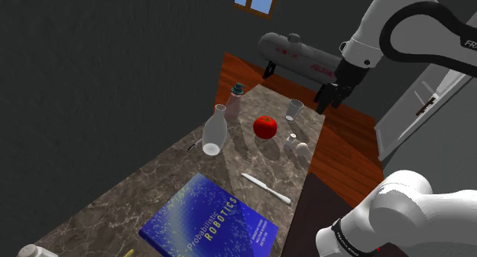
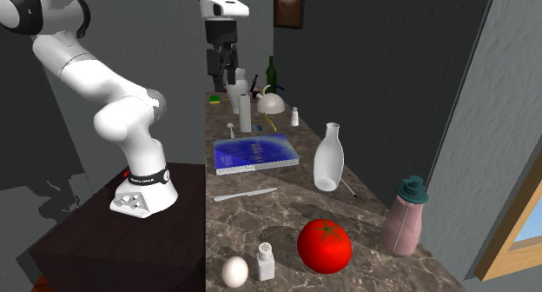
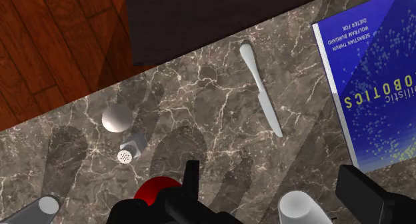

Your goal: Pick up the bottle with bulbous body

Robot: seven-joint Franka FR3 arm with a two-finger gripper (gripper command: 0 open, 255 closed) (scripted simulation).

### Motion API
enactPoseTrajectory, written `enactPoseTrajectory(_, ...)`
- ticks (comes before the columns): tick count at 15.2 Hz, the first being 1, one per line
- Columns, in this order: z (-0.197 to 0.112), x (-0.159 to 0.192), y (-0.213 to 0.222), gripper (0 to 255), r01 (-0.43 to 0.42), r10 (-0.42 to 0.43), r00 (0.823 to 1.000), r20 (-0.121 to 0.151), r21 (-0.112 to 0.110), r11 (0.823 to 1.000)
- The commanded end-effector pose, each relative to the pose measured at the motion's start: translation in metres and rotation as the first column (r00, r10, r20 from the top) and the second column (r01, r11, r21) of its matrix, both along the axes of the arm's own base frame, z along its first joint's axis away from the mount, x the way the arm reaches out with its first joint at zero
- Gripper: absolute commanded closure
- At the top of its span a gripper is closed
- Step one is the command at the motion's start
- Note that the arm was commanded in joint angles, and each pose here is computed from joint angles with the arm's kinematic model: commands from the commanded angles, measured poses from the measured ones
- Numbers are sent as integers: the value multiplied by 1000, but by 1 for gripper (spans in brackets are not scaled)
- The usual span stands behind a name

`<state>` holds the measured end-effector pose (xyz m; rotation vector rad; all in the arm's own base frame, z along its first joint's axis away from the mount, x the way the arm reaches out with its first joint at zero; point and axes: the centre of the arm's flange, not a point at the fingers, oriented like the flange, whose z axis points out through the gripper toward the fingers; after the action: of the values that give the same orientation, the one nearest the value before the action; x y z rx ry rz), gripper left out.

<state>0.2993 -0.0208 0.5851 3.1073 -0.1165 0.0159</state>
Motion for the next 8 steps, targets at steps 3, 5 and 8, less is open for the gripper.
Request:
enactPoseTrajectory(3,-11,21,11,0,-1,1,1000,3,1,1000)
enactPoseTrajectory(5,-22,42,21,0,-2,2,1000,6,3,1000)
enactPoseTrajectory(8,-39,73,37,0,-3,3,1000,11,5,1000)
